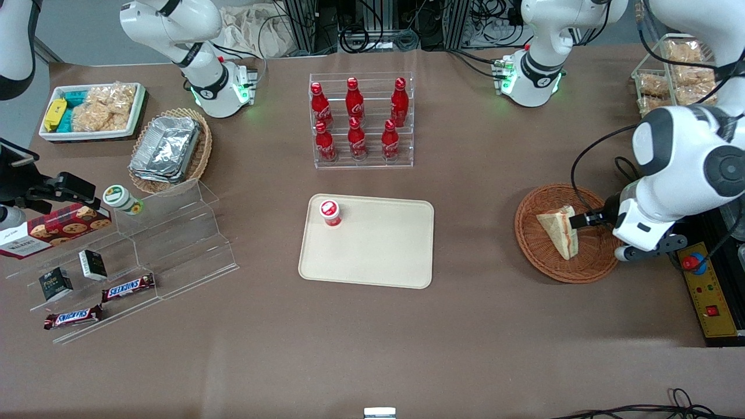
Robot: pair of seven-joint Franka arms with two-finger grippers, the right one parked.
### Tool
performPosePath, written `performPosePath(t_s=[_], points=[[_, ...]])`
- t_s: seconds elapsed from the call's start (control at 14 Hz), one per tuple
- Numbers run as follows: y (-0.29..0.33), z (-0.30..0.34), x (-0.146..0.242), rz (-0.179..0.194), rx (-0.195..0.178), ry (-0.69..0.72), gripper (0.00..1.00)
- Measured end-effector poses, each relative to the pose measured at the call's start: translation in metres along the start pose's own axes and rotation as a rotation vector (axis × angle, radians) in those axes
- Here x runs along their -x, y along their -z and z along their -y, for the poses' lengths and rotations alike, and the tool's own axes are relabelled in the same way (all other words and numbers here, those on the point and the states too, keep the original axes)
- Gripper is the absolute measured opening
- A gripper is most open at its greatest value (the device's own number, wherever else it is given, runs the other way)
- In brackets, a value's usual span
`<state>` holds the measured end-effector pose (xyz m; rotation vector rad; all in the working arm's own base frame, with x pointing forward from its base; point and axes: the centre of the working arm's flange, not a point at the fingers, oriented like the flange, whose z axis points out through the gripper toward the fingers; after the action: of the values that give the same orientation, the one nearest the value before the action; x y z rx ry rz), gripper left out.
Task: Place sandwich from basket to tray
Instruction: 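Close the left gripper on the sandwich wedge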
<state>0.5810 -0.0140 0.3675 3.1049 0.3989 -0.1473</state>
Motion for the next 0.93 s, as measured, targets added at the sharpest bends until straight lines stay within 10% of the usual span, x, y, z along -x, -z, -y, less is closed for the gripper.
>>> performPosePath(t_s=[0.93], points=[[-0.119,0.019,0.009,-0.024,0.032,0.087,0.96]])
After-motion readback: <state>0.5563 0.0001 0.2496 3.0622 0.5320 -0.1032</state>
